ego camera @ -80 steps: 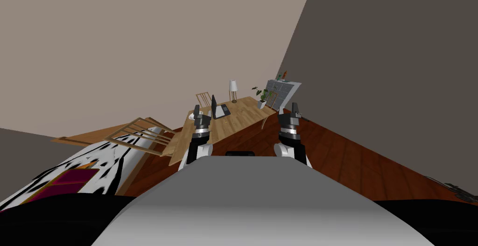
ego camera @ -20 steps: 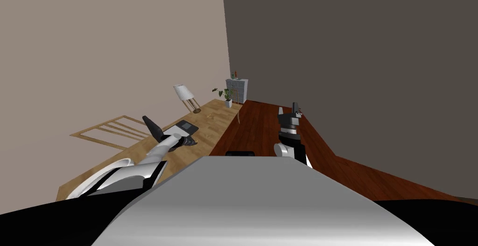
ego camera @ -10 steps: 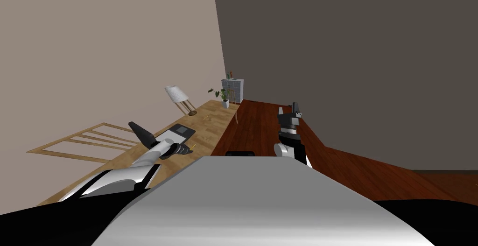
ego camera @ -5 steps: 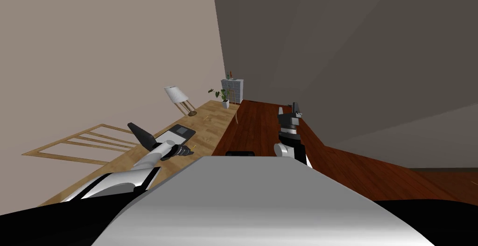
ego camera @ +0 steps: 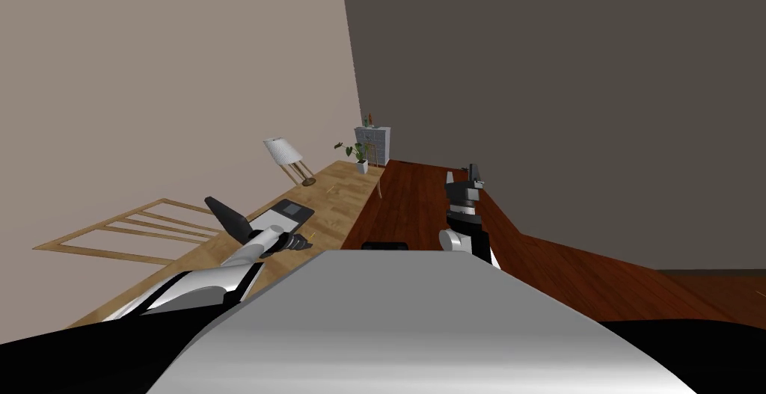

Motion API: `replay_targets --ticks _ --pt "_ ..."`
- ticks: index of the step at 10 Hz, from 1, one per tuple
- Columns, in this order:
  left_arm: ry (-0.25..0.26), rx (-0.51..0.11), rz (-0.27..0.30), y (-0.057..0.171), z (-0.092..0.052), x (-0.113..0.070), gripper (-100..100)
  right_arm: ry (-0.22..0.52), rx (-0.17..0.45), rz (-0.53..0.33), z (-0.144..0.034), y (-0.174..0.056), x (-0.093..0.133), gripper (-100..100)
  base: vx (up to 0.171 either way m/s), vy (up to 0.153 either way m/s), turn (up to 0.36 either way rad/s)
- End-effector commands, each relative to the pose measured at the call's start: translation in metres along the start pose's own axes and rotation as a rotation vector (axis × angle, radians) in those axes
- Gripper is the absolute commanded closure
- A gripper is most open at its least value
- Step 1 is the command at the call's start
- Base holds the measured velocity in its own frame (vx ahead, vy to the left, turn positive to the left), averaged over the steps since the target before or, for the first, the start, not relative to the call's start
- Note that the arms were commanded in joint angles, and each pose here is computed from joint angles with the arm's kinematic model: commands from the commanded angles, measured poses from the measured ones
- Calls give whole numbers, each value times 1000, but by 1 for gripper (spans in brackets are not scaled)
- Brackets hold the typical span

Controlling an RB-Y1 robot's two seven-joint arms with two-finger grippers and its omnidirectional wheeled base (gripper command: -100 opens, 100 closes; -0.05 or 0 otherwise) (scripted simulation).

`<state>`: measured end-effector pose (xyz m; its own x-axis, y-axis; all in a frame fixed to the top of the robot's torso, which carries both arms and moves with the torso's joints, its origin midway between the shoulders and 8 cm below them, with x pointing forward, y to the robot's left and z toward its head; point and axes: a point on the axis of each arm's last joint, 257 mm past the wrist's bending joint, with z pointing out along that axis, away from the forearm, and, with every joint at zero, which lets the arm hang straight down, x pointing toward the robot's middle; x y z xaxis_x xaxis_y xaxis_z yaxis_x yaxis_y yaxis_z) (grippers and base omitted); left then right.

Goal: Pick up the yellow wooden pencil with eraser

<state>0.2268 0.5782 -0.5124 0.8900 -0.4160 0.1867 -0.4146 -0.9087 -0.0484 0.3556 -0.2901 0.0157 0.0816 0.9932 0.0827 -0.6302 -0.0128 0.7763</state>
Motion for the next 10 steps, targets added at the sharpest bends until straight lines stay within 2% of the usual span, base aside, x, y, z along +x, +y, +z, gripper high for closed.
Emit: replay_targets --ticks 1,2,3,7,8,9,10 --pt "-1 0 -1 1 2 0 -100 0 0 0 0 0 0 0 4 10 2" --pt "0 -1 -2 1 1 0 -100 0 0 0 0 0 0 0 0 0 0" --pt "0 -1 -1 1 1 0 100 0 0 0 0 0 0 0 0 0 0" --pt "0 -1 -4 1 1 0 100 0 0 0 0 0 0 0 0 0 0" --pt "0 -1 -4 1 1 0 0 0 0 0 0 0 0 0 0 0 0" --pt "-1 0 -3 -10 -10 -2 100 0 0 0 0 0 0 0 -19 -37 -21" --pt "-1 0 -4 -15 -17 -3 100 0 0 0 0 0 0 0 -28 -64 -5"
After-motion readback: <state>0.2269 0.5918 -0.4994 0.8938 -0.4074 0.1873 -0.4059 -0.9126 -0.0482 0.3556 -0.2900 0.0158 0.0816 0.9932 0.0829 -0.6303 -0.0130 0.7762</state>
